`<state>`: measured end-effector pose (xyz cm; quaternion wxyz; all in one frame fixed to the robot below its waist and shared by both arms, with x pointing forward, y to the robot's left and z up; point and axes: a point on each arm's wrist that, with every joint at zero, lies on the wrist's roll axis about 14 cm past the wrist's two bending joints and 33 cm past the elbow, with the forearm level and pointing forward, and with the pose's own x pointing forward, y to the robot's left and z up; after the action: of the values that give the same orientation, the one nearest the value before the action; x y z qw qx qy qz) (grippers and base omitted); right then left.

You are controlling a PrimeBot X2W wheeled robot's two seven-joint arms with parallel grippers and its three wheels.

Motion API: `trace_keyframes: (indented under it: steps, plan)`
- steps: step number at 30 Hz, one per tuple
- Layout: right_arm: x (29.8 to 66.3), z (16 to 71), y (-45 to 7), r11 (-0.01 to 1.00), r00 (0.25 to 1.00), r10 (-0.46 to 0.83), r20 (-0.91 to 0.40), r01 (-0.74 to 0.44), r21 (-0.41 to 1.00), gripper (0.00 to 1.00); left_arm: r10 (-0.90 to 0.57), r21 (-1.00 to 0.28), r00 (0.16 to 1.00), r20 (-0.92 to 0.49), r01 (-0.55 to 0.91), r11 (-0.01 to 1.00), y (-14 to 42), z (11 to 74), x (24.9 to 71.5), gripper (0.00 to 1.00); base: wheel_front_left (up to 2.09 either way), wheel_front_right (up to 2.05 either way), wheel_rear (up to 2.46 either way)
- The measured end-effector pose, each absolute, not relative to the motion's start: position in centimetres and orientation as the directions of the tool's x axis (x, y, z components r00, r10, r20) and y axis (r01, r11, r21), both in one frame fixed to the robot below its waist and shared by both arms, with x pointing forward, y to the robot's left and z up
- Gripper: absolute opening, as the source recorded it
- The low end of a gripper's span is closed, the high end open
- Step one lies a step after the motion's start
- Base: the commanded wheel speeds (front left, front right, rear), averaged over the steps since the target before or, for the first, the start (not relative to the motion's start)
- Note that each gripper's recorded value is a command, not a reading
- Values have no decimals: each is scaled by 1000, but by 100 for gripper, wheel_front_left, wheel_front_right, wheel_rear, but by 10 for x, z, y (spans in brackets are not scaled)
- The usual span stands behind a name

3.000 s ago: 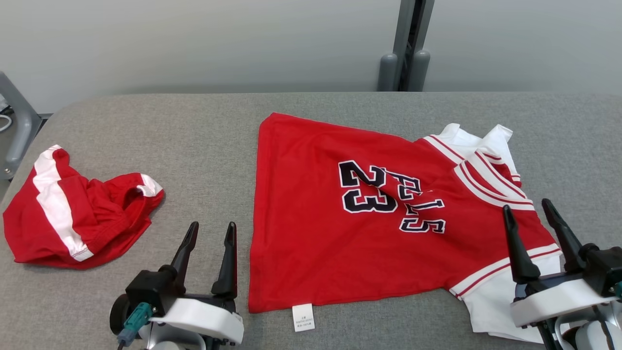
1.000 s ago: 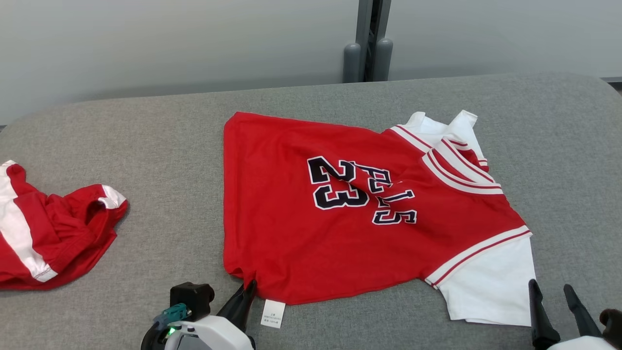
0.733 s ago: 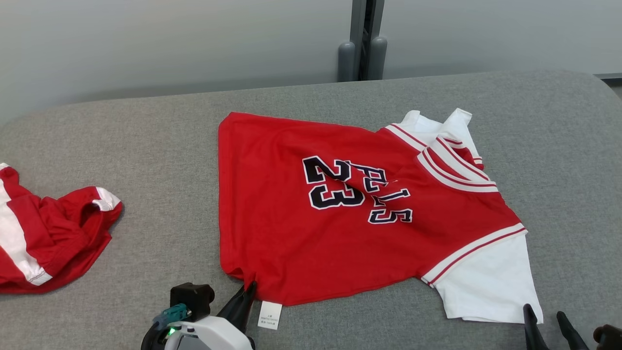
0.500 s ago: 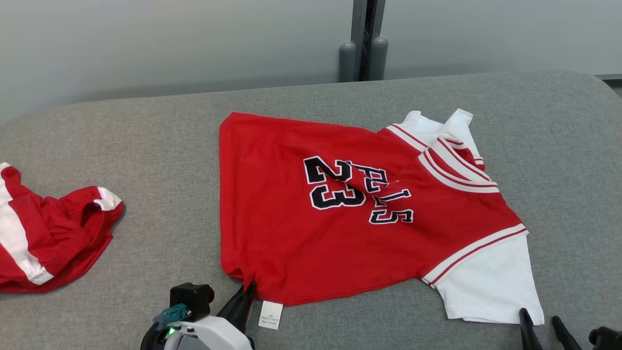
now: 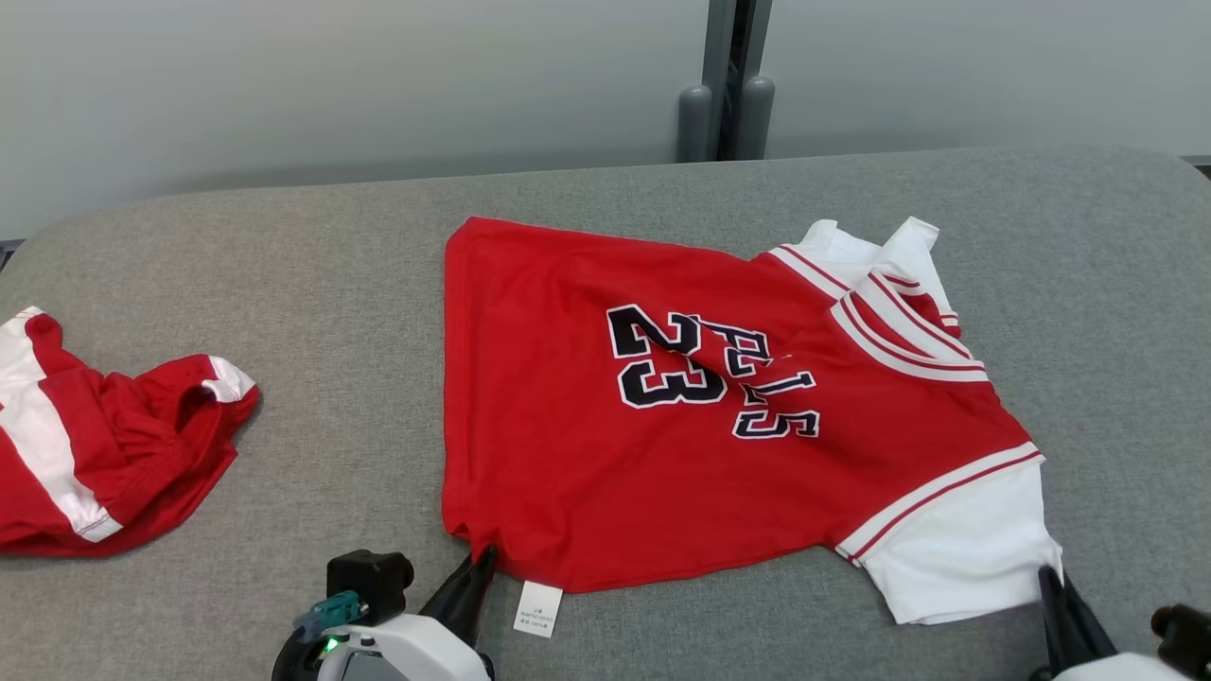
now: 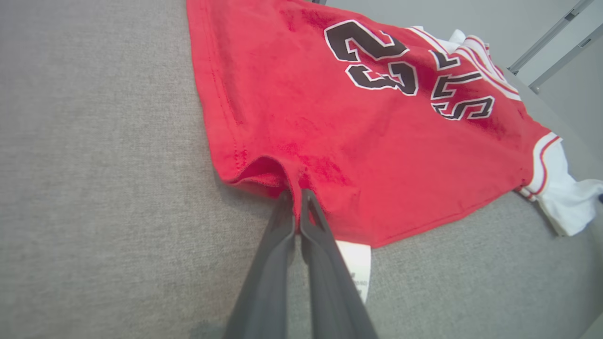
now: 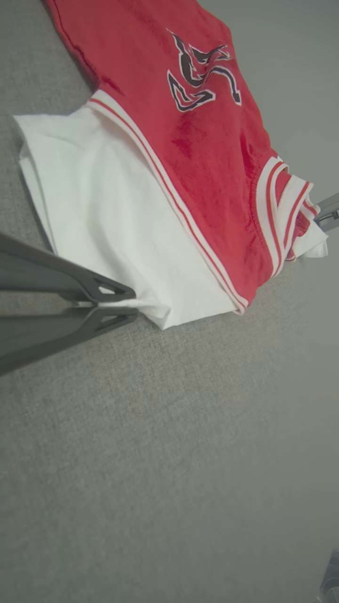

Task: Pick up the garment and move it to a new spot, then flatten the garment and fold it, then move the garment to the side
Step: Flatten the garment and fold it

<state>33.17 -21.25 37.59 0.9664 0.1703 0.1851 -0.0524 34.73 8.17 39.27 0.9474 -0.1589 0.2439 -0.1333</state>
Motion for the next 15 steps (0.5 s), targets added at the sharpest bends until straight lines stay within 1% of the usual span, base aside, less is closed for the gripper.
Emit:
trace_keyframes:
  steps: [2,5,8,15]
  plan:
    - [341,389,-212,938,944,-36,-327,145,316,0,-333,-380,844,-421,169,910,82,393,347,0,0,0,0]
    - [359,415,-213,941,971,-30,-238,107,321,0,-371,-445,823,-429,165,880,75,395,342,0,0,0,0]
    - [373,439,-215,946,986,-19,-167,72,316,0,-403,-467,809,-429,183,865,75,400,340,0,0,0,0]
    - [402,505,-219,958,1000,24,-2,-23,285,0,-464,-557,824,-325,231,798,75,446,351,0,0,0,0]
